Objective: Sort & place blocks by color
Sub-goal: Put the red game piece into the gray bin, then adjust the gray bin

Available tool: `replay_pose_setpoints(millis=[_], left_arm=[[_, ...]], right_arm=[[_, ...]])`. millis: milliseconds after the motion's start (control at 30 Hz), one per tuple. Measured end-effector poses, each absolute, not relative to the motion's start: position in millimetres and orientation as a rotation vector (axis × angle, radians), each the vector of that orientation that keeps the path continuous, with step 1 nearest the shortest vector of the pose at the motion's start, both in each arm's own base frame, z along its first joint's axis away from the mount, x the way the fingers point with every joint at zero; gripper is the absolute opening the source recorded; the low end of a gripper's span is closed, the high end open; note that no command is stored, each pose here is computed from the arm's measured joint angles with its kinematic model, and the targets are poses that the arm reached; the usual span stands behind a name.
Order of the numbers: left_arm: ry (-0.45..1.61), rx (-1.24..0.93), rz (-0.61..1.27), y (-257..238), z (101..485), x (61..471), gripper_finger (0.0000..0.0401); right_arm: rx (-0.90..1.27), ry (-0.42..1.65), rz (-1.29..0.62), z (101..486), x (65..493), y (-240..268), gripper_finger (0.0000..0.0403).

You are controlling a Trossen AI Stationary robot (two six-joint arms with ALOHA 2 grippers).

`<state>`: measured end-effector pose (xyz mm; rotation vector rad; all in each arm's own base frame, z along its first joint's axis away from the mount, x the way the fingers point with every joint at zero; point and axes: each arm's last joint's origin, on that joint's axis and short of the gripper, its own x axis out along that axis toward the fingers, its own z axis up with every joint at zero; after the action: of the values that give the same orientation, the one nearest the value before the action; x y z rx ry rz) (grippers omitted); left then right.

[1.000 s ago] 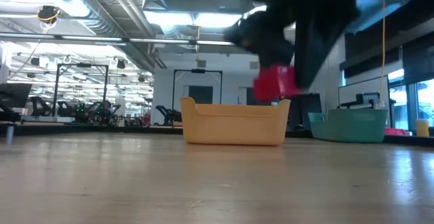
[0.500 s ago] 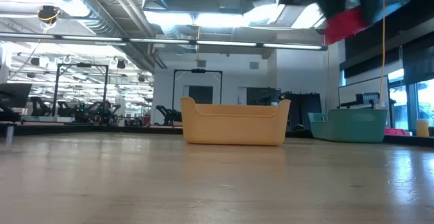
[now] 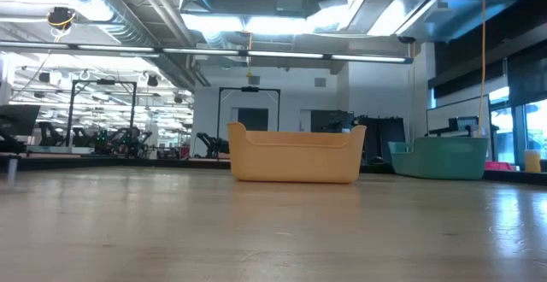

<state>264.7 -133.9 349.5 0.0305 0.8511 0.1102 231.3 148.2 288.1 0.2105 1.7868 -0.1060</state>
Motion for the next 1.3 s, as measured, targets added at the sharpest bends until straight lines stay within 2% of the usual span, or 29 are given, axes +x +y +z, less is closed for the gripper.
replay_pose_setpoints(millis=[300, 500, 767, 933, 1033, 1133, 1300], left_arm=[[0.854, 0.035, 0.147, -121.2, 349.4, 270.6, 0.0206], [0.855, 0.013, 0.194, -107.4, 349.4, 276.4, 0.0206], [0.842, -0.042, 0.219, -91.5, 350.7, 284.6, 0.0206], [0.837, -0.077, 0.211, -85.0, 351.5, 288.4, 0.0206], [0.841, -0.086, 0.209, -82.7, 351.4, 289.1, 0.0206], [0.842, -0.088, 0.212, -81.5, 351.3, 289.4, 0.0206], [0.842, -0.088, 0.212, -81.4, 351.3, 289.4, 0.0206]], right_arm=[[0.553, 1.686, -0.213, 248.9, 160.5, 168.5, 0.0139], [0.597, 1.74, -0.286, 207.9, 136.5, 174.4, 0.0139], [0.622, 1.767, -0.262, 175.5, 126.7, 171.8, 0.0141], [0.621, 1.774, -0.26, 173.7, 126.0, 171.2, 0.0226], [0.628, 1.767, -0.246, 174.3, 126.8, 172.1, 0.0262], [0.636, 1.759, -0.234, 180.5, 129.2, 174.9, 0.0278], [0.623, 1.713, -0.23, 209.0, 136.4, 181.9, 0.0284]])
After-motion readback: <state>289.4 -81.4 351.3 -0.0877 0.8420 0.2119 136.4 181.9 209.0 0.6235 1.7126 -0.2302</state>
